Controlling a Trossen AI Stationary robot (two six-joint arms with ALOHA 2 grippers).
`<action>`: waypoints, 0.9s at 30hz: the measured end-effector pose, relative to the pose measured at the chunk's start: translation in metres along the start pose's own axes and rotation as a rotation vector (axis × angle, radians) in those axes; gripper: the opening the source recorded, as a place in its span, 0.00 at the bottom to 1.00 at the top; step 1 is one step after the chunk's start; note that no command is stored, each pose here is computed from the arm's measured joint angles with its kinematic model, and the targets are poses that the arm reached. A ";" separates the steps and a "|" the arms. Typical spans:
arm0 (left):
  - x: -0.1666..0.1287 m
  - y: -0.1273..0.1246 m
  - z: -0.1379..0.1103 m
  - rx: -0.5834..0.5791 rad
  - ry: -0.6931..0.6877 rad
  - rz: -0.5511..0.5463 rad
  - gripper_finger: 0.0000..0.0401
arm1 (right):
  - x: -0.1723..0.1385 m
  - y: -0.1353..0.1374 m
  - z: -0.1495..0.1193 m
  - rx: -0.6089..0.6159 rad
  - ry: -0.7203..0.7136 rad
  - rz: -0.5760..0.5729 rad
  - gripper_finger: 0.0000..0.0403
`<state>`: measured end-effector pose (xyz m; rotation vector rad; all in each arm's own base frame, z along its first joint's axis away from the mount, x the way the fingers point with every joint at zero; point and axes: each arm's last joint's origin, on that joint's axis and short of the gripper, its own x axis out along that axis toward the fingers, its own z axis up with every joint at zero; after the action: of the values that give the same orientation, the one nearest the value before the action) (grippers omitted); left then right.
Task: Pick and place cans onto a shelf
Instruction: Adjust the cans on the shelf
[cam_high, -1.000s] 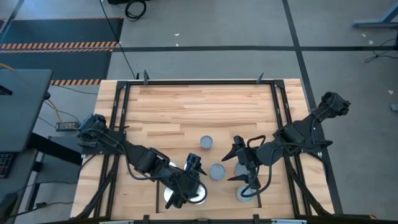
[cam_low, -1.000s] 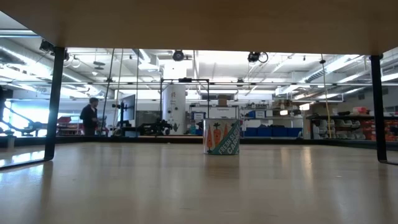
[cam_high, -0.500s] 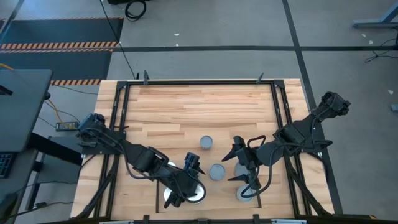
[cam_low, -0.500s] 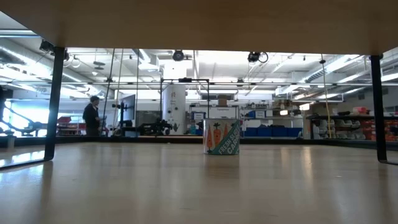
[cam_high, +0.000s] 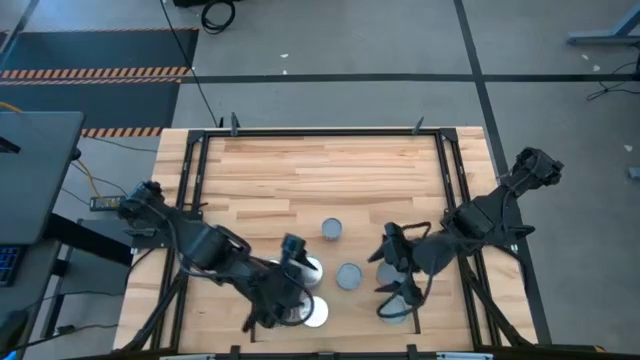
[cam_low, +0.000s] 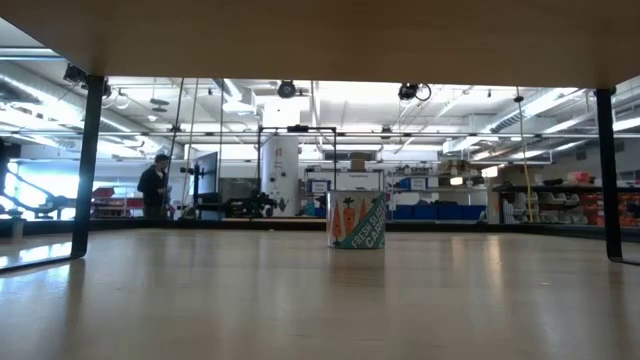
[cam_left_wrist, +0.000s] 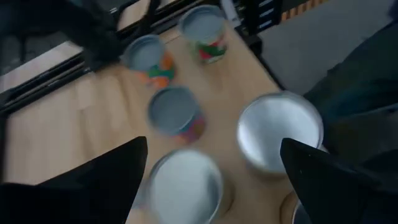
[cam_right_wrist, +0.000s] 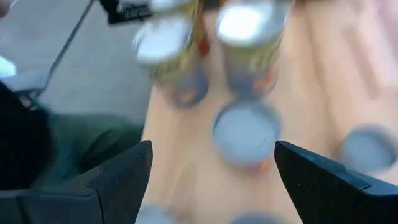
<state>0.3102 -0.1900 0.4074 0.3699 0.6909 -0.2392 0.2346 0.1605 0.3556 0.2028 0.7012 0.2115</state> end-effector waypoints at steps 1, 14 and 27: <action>-0.006 0.002 0.001 -0.009 0.003 0.014 0.93 | -0.001 0.002 -0.004 0.026 0.030 0.003 0.86; -0.026 0.017 -0.013 -0.125 -0.178 0.271 0.93 | 0.031 0.029 -0.021 -0.132 0.043 -0.036 0.86; -0.012 0.019 -0.023 -0.191 -0.191 0.399 0.93 | 0.049 0.021 -0.010 -0.174 0.036 0.034 0.86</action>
<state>0.2941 -0.1626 0.4039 0.2898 0.4350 0.1682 0.2621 0.1942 0.3228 0.0449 0.7116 0.3073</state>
